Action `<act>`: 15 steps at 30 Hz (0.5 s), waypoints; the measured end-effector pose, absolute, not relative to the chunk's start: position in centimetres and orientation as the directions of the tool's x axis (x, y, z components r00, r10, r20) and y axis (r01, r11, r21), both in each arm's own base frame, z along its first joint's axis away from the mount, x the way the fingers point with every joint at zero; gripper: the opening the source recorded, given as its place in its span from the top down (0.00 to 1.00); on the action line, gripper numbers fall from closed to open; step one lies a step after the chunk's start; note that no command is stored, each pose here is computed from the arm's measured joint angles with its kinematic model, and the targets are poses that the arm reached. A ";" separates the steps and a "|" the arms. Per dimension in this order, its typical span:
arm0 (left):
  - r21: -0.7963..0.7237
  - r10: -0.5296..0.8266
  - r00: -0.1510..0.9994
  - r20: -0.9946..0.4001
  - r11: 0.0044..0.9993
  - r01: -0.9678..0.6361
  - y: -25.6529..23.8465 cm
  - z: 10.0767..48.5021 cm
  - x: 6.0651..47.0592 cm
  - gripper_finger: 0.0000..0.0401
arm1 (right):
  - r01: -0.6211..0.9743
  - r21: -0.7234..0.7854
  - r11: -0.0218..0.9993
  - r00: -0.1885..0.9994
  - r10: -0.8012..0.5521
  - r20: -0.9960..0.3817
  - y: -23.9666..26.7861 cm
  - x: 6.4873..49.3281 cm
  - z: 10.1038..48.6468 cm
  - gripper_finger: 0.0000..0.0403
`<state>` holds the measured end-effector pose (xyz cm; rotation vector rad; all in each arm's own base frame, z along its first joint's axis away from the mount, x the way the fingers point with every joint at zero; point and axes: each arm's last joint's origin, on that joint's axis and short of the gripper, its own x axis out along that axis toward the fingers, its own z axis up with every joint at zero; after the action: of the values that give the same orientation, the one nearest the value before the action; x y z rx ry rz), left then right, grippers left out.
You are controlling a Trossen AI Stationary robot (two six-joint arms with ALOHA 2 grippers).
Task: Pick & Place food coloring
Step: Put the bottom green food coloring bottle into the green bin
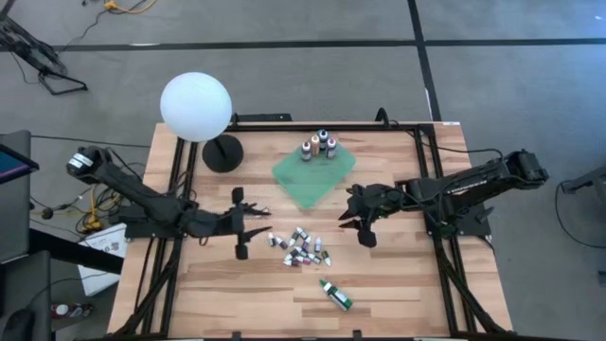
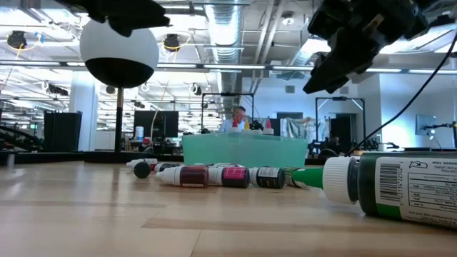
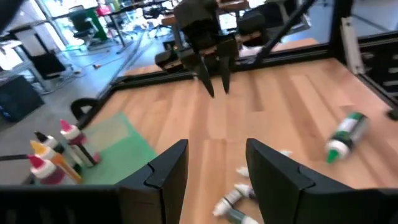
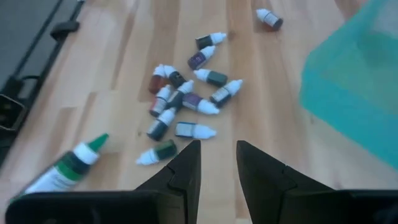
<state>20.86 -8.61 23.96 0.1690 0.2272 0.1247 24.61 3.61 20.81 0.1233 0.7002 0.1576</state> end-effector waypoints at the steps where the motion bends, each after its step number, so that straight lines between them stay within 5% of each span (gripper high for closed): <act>1: 0.173 0.129 0.968 -0.213 0.981 -0.092 -8.8 23.6 20.6 0.61 | -0.102 0.182 0.978 0.751 0.196 -0.630 3.9 24.6 20.8 0.76; 15: 0.167 0.021 0.975 -0.220 0.986 0.017 -10.7 22.8 19.4 0.61 | -0.140 0.363 0.921 0.780 0.329 -0.532 9.9 23.7 21.7 0.76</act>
<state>19.41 -10.73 22.83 0.1691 0.2235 0.0021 23.71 9.87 21.69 0.3141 0.6274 0.2578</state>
